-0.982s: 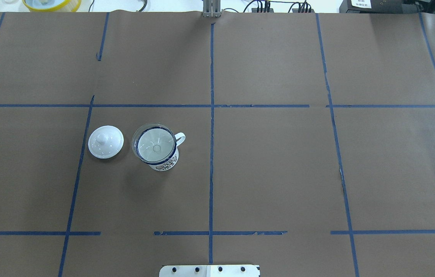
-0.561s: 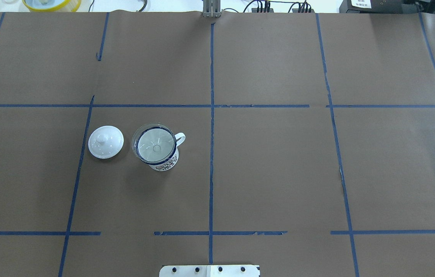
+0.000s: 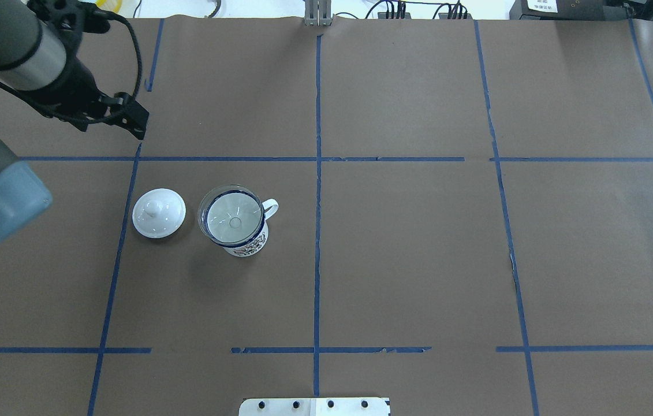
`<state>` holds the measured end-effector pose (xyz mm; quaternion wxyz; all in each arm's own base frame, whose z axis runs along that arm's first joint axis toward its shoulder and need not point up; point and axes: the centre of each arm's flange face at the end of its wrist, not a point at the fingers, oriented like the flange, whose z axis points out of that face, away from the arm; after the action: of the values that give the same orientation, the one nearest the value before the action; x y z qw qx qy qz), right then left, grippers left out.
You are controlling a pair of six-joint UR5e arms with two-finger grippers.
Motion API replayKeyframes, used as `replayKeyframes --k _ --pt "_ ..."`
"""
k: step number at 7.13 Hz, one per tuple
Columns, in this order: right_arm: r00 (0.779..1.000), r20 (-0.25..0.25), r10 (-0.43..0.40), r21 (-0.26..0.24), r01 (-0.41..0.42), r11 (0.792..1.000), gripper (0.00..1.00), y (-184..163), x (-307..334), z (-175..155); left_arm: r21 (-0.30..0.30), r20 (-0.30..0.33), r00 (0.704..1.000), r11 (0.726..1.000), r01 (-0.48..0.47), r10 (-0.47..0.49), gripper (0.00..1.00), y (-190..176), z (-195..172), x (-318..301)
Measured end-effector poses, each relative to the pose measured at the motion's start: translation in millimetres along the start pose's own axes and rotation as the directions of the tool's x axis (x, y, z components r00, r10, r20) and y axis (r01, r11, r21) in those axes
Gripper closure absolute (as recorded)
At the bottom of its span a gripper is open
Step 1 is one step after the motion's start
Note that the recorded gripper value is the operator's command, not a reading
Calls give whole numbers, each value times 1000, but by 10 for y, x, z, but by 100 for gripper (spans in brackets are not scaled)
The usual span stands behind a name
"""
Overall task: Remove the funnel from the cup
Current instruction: 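Move the left gripper down over the clear funnel in the mug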
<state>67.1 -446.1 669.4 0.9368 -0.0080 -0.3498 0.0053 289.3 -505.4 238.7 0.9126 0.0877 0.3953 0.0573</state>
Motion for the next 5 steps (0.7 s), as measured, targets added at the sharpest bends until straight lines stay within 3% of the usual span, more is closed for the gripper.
replayKeyframes --k 3,5 --pt "1000 0 1 -1 -1 1000 0 6 3 4 -45 -27 998 997 59 -60 0 342 761 662" --pt "1000 0 1 -1 -1 1000 0 5 3 4 -63 -16 997 995 79 -80 30 546 1040 878"
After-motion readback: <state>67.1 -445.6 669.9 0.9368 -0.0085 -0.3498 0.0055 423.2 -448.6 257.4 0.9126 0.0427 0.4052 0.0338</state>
